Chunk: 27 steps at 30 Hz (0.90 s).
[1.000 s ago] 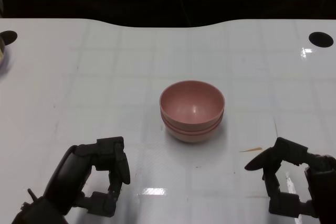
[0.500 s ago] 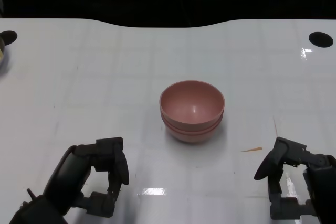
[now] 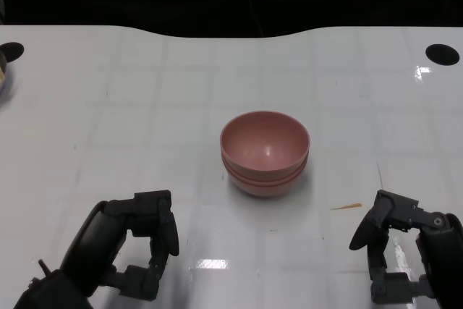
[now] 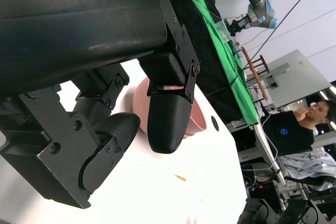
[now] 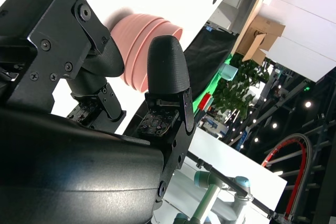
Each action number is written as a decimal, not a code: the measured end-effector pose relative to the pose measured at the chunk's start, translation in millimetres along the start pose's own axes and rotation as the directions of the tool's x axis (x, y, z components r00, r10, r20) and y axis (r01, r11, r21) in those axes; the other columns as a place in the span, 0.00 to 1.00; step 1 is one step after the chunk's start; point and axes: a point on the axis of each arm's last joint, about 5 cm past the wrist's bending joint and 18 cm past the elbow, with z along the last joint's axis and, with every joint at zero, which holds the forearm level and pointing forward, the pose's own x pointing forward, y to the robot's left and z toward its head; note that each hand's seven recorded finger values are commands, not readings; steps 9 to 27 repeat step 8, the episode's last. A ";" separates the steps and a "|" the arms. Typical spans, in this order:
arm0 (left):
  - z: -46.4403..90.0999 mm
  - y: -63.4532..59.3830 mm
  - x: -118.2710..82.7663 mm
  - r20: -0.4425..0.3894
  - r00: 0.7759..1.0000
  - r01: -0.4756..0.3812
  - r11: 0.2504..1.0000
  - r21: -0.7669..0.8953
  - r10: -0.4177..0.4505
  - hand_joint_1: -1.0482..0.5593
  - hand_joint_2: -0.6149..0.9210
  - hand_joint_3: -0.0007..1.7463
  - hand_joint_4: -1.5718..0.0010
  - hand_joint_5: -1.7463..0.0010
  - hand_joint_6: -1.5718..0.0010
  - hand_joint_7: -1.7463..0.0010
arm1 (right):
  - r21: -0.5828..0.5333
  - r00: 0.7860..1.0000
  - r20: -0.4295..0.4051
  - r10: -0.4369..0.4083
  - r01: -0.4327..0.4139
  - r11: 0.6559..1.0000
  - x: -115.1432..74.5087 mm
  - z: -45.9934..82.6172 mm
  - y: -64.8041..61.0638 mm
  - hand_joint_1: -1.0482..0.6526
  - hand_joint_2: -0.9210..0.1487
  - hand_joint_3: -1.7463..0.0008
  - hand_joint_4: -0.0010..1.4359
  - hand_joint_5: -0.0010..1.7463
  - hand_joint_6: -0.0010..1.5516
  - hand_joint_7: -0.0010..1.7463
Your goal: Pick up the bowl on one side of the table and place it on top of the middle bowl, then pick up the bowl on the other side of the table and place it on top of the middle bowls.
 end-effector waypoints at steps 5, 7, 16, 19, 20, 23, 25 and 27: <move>0.0 0.0 0.0 0.000 1.000 0.000 1.000 0.000 0.000 0.64 0.53 0.94 0.36 0.01 0.42 0.11 | -0.001 1.000 0.001 0.000 0.000 1.000 0.2 0.0 -0.2 0.73 0.70 0.00 0.68 1.00 0.56 0.84; 0.0 0.0 0.0 0.000 1.000 0.000 1.000 0.000 0.000 0.64 0.53 0.95 0.36 0.01 0.42 0.11 | -0.001 1.000 0.001 0.002 -0.002 1.000 0.2 0.1 -0.2 0.73 0.70 0.00 0.69 1.00 0.56 0.84; 0.0 -0.1 0.0 0.000 1.000 0.001 1.000 0.000 -0.001 0.64 0.53 0.95 0.37 0.01 0.41 0.11 | -0.002 1.000 0.001 0.003 -0.003 1.000 0.2 0.1 -0.3 0.73 0.71 0.00 0.69 1.00 0.56 0.84; 0.0 -0.1 0.0 0.000 1.000 0.001 1.000 0.000 -0.001 0.64 0.53 0.95 0.37 0.01 0.41 0.11 | -0.002 1.000 0.001 0.003 -0.003 1.000 0.2 0.1 -0.3 0.73 0.71 0.00 0.69 1.00 0.56 0.84; 0.0 -0.1 0.0 0.000 1.000 0.001 1.000 0.000 -0.001 0.64 0.53 0.95 0.37 0.01 0.41 0.11 | -0.002 1.000 0.001 0.003 -0.003 1.000 0.2 0.1 -0.3 0.73 0.71 0.00 0.69 1.00 0.56 0.84; 0.0 -0.1 0.0 0.000 1.000 0.001 1.000 0.000 -0.001 0.64 0.53 0.95 0.37 0.01 0.41 0.11 | -0.002 1.000 0.001 0.003 -0.003 1.000 0.2 0.1 -0.3 0.73 0.71 0.00 0.69 1.00 0.56 0.84; 0.0 -0.1 0.0 0.000 1.000 0.001 1.000 0.000 -0.001 0.64 0.53 0.95 0.37 0.01 0.41 0.11 | -0.002 1.000 0.001 0.003 -0.003 1.000 0.2 0.1 -0.3 0.73 0.71 0.00 0.69 1.00 0.56 0.84; 0.0 -0.1 0.0 0.000 1.000 0.001 1.000 0.000 -0.001 0.64 0.53 0.95 0.37 0.01 0.41 0.11 | -0.002 1.000 0.001 0.003 -0.003 1.000 0.2 0.1 -0.3 0.73 0.71 0.00 0.69 1.00 0.56 0.84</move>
